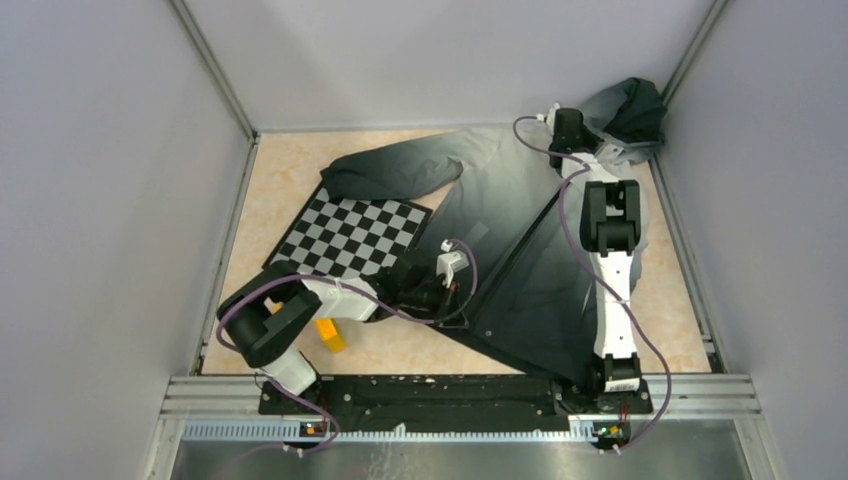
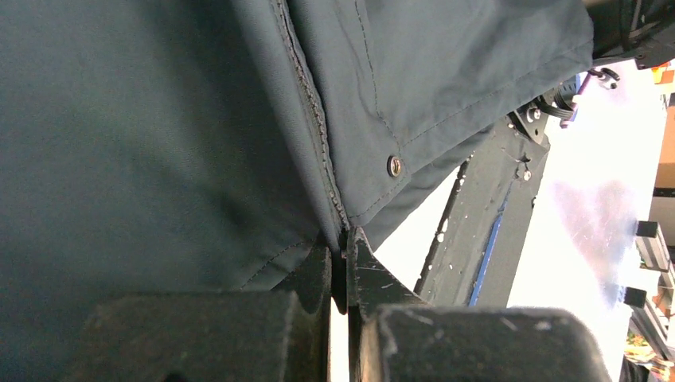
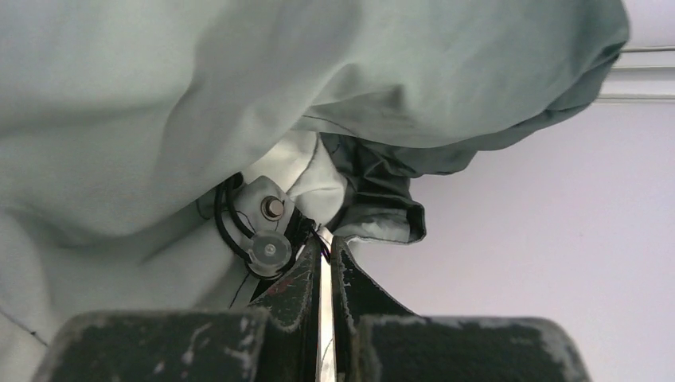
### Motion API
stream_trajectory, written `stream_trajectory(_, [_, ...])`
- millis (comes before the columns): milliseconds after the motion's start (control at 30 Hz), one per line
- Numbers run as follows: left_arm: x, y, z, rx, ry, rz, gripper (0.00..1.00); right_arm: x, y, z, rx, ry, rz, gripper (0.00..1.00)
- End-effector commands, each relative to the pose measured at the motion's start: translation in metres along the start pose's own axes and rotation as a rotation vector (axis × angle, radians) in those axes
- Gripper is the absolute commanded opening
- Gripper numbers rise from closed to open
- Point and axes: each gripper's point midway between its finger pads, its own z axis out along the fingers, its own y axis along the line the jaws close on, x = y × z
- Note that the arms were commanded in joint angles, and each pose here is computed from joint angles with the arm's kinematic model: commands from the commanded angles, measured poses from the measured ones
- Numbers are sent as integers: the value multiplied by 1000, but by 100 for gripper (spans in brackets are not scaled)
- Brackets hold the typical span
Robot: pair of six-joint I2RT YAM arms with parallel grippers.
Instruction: Zip up the jacket
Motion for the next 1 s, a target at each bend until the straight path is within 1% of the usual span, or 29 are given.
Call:
stream_trajectory(0, [58, -9, -3, 67, 245, -124, 0, -22, -69, 2, 190, -84, 175, 0])
stream_trajectory(100, [57, -7, 0, 59, 248, -139, 0, -37, -65, -8, 164, -103, 181, 1])
stream_trajectory(133, [57, -7, 0, 56, 246, -142, 0, -43, -63, -12, 144, -115, 180, 10])
stream_trajectory(167, [56, -8, 0, 55, 246, -144, 0, -45, -61, -15, 128, -113, 180, 35])
stream_trajectory(200, [55, -9, -1, 54, 247, -146, 0, -46, -61, -19, 115, -107, 195, 58])
stream_trajectory(233, [52, -11, -1, 59, 246, -145, 0, -47, -61, -24, 98, -98, 219, 74])
stream_trajectory(267, [50, -13, -2, 62, 244, -139, 0, -49, -63, -31, 88, -91, 253, 82])
stream_trajectory(300, [47, -13, -3, 53, 241, -134, 0, -48, -59, -39, 61, -75, 262, 85])
stream_trajectory(333, [43, -14, -3, 44, 232, -126, 5, -50, -60, -51, 46, -74, 291, 85])
stream_trajectory(367, [39, -15, -4, 39, 227, -119, 11, -53, -60, -65, 33, -81, 318, 86])
stream_trajectory(400, [35, -15, -5, 33, 219, -115, 22, -56, -61, -80, 18, -89, 359, 87])
stream_trajectory(467, [27, -17, -5, 22, 201, -108, 46, -61, -58, -112, -29, -95, 421, 87])
stream_trajectory(500, [22, -19, -5, 22, 189, -103, 55, -70, -52, -133, -58, -116, 434, 87])
stream_trajectory(567, [12, -22, -6, 19, 163, -93, 68, -76, -39, -172, -98, -133, 437, 87])
stream_trajectory(667, [-3, -28, -10, 8, 117, -69, 78, -82, -22, -232, -168, -181, 547, 88])
stream_trajectory(767, [-19, -37, -18, 2, 72, -50, 83, -87, 0, -294, -366, -265, 703, 90])
stream_trajectory(800, [-25, -42, -22, 4, 56, -45, 93, -86, 5, -316, -434, -305, 725, 90])
stream_trajectory(833, [-30, -47, -27, 6, 39, -42, 98, -86, 8, -338, -493, -353, 736, 90])
stream_trajectory(900, [-36, -57, -40, -1, 10, -34, 99, -75, 11, -378, -597, -418, 786, 91])
stream_trajectory(933, [-42, -61, -47, -10, -13, -22, 99, -66, -2, -397, -642, -447, 843, 91])
stream_trajectory(967, [-47, -65, -54, -16, -33, -8, 99, -56, -6, -411, -688, -463, 870, 91])
